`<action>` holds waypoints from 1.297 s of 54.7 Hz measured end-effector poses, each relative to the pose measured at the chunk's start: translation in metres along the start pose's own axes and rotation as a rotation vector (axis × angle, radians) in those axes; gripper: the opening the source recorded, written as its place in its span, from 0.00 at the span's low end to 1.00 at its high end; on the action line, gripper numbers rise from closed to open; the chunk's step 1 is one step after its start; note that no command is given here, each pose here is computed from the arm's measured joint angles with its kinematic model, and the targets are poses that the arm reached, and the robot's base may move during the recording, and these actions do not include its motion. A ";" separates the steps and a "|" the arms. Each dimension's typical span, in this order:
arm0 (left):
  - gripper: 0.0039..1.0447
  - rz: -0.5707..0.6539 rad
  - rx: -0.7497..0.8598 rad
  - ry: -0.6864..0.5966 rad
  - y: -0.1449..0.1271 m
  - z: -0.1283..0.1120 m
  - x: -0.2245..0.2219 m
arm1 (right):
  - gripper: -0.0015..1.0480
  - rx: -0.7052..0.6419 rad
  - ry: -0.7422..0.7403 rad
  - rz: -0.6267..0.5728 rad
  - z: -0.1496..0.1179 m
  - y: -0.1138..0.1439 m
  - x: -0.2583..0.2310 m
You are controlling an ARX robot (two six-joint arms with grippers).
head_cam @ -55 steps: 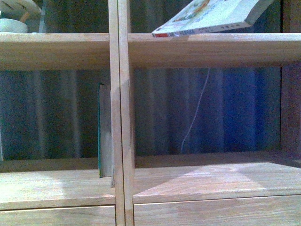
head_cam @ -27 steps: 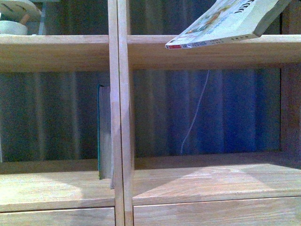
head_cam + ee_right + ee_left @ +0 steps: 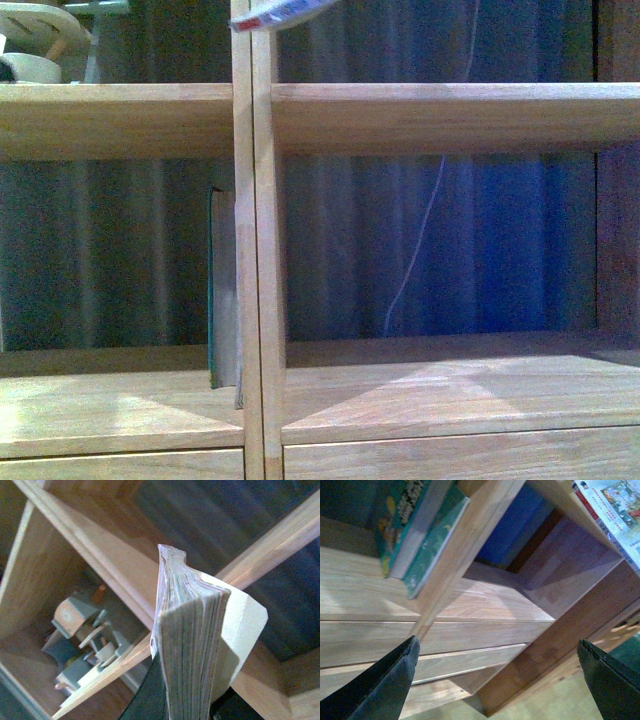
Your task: Organize books on shelf
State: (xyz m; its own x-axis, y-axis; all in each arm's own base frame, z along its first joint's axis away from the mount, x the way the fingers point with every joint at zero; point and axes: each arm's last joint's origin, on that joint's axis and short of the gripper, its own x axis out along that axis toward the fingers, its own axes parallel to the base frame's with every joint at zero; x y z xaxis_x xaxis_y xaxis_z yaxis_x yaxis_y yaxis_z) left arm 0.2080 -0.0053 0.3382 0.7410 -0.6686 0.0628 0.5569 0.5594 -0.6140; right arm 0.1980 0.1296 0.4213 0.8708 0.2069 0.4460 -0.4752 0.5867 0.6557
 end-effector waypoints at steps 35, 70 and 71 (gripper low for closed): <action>0.93 -0.265 -0.199 -0.168 -0.054 0.025 0.034 | 0.07 0.039 0.061 0.093 -0.015 0.029 -0.004; 0.93 -0.317 -0.239 -0.273 -0.060 0.041 0.034 | 0.07 0.142 0.155 0.220 -0.031 0.068 -0.016; 0.93 -0.317 -0.240 -0.275 -0.060 0.041 0.034 | 0.07 0.144 0.158 0.220 -0.033 0.068 -0.016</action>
State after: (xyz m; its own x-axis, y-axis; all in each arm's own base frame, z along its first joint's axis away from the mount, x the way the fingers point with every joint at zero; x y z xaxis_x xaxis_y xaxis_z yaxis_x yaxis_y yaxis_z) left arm 0.2147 -0.0416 0.4094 0.6381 -0.6159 0.4621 0.6932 0.1982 -0.6929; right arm 0.1558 0.1915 0.4386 0.7488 0.4423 0.4937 -0.6574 0.4000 0.6386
